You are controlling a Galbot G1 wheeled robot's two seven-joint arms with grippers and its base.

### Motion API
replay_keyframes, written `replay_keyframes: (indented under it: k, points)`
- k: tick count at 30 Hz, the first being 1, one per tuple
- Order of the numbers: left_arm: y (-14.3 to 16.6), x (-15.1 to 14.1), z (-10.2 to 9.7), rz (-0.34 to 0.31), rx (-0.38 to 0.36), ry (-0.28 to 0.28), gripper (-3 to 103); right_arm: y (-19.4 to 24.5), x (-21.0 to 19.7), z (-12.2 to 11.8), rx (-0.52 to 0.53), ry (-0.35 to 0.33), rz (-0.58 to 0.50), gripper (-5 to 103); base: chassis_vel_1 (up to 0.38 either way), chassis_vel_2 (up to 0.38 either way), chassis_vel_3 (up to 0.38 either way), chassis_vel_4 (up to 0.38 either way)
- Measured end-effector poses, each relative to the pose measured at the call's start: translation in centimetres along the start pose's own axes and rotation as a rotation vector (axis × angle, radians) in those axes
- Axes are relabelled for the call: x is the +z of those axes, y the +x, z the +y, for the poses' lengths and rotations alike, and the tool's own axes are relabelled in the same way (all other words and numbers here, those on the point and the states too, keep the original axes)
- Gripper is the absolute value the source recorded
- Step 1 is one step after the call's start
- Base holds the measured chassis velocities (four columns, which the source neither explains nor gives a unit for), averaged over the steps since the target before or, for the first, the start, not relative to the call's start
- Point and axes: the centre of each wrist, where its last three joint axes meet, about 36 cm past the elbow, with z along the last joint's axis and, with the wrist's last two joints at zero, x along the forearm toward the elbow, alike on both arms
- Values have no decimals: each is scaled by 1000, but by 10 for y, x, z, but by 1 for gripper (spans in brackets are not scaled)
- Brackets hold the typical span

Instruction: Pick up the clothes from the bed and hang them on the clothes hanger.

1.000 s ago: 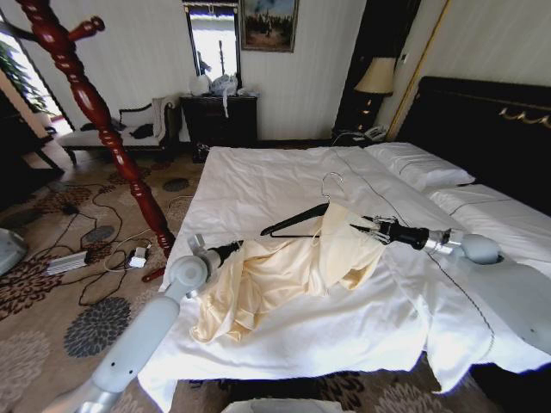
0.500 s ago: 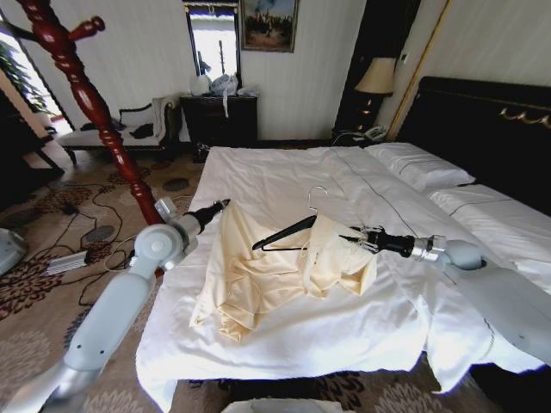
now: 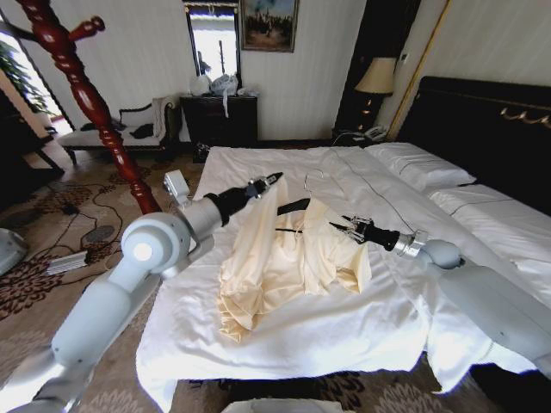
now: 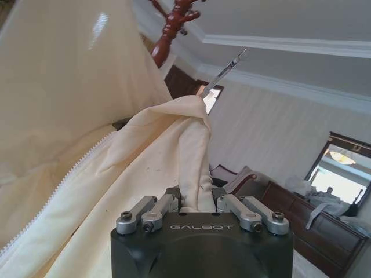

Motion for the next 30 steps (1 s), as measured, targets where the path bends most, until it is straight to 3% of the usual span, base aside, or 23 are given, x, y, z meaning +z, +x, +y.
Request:
replay_keyframes:
  k: [2,5,11,24,27,28,30]
  points:
    - [3,4,-1,18,-1,-2,1,-1,-1,-1,18,-10,-11,23,0,0,0,0]
    - [14,25,3,97,-39,-18,1,-12,-11,-8,96,-46,-89,23,0,0,0,0]
    - [28,52,6,182,-87,-27,1,-31,-40,-28,145,-45,-195,23,0,0,0,0]
    - [36,65,19,177,-187,-79,1,-35,-95,-46,151,-11,-302,23,0,0,0,0]
    - [42,68,16,165,-218,-119,0,-30,-104,-45,142,3,-294,23,0,0,0,0]
    - [47,71,12,186,-245,-145,11,-29,-106,-44,143,7,-290,23,0,0,0,0]
    - [51,73,12,215,-288,-159,16,-29,-107,-43,150,10,-288,23,0,0,0,0]
